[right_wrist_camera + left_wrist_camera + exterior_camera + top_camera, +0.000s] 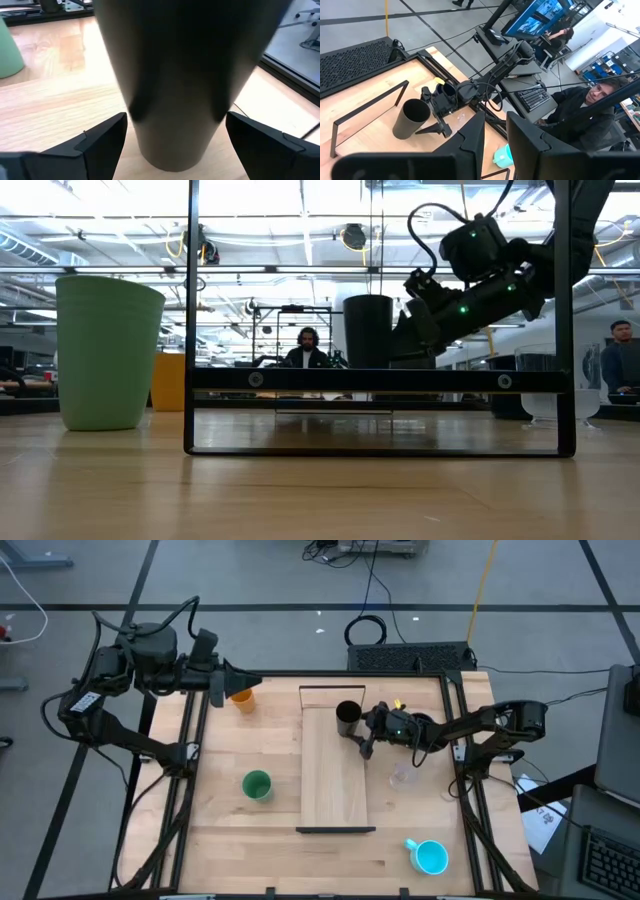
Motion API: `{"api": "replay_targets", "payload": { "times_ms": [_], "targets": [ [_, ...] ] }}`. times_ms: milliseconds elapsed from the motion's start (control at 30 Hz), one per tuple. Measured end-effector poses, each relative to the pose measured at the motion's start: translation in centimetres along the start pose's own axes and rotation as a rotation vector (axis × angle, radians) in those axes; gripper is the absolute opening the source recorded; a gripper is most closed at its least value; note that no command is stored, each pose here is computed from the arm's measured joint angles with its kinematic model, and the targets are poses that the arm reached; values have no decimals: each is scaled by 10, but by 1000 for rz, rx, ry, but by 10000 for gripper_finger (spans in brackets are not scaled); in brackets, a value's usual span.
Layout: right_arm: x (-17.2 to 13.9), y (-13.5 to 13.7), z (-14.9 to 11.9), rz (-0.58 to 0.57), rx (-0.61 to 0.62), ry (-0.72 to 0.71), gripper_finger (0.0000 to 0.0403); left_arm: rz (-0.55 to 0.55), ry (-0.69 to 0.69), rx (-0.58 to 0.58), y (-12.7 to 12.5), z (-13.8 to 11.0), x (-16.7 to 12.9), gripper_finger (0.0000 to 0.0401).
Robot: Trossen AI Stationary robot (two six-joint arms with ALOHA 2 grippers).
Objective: Stack small to large cups/mugs on shelf
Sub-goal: Put the black cup on the shelf, then put the dark blue mug on the shelf
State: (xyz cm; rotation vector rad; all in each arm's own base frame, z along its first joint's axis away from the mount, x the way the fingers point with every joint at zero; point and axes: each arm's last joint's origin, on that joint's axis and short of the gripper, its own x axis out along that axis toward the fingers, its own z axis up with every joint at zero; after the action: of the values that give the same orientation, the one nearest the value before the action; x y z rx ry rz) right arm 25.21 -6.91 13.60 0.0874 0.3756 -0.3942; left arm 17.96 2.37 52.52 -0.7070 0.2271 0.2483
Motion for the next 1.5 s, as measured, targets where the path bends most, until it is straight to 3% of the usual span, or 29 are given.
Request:
{"api": "replay_targets", "payload": {
  "times_ms": [400, 900, 1133, 1500],
  "targets": [
    [-4, -1, 2, -3, -24, 20, 332, 2, 2, -2, 0, 0, 0, 81],
    [-40, -4, 22, -8, -44, 59, 332, 3, 1, 6, 0, 0, 0, 81],
    [-76, -3, 51, 27, -3, -103, 332, 5, 5, 46, 1, 0, 0, 81],
    [-145, 4, 87, 195, 294, -426, 332, 123, 116, 66, 11, -12, -1, 81]
  ]
}}
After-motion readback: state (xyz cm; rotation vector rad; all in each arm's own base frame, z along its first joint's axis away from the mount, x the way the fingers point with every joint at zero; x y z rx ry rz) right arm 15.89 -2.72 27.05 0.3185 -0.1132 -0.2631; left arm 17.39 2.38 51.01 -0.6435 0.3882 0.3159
